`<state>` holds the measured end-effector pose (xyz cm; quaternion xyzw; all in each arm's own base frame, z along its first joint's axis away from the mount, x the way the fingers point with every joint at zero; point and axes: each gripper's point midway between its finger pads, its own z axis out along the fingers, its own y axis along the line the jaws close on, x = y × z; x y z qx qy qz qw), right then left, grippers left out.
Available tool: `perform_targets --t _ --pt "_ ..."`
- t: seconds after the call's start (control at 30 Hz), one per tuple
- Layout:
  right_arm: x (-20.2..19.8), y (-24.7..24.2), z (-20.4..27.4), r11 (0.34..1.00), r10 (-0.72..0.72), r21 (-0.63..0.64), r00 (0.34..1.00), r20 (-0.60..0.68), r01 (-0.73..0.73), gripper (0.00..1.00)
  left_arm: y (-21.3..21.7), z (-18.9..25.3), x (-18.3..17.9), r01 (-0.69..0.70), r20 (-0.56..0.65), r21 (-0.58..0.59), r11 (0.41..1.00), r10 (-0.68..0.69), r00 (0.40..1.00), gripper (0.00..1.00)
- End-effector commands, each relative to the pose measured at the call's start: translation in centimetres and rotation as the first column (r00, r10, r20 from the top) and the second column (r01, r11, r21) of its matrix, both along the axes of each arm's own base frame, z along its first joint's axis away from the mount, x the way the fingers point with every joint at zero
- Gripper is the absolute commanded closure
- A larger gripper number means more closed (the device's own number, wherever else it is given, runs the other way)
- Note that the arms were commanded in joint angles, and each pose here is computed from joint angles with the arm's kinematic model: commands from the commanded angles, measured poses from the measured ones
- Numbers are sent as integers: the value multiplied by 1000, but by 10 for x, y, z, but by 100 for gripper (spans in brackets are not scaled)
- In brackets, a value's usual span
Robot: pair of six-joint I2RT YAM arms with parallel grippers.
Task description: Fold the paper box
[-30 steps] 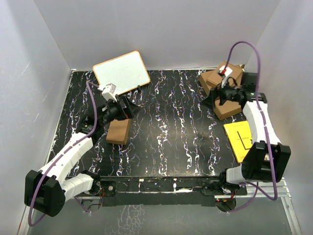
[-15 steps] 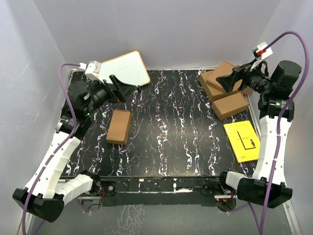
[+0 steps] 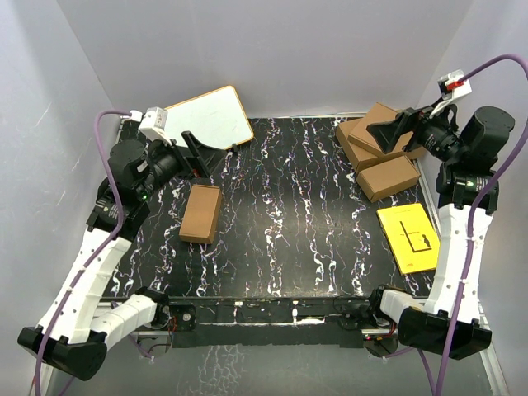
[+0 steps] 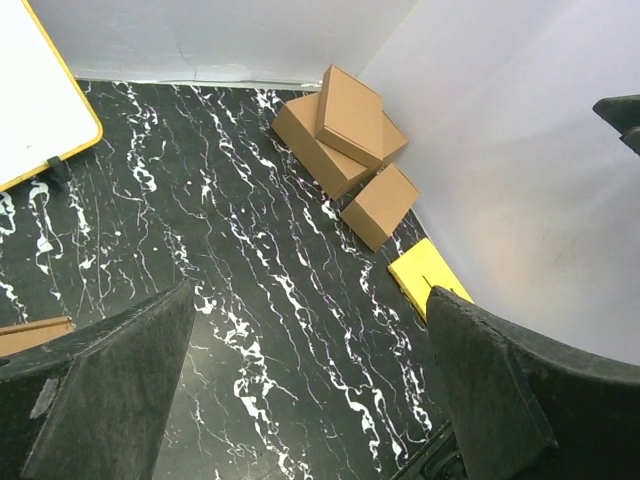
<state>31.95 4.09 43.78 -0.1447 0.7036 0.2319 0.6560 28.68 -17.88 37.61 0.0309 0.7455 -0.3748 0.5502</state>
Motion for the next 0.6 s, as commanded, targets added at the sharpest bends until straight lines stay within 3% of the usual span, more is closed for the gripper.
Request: perform_targets --t 0.0,0.57 --pt "-5 5 8 999 30 24 999 27 -31 1 10 11 -11 -23 45 6 1000 22 999 3" --pt "-1 -1 6 998 4 57 1000 16 -5 1 18 -3 -8 -62 28 70 996 60 998 3"
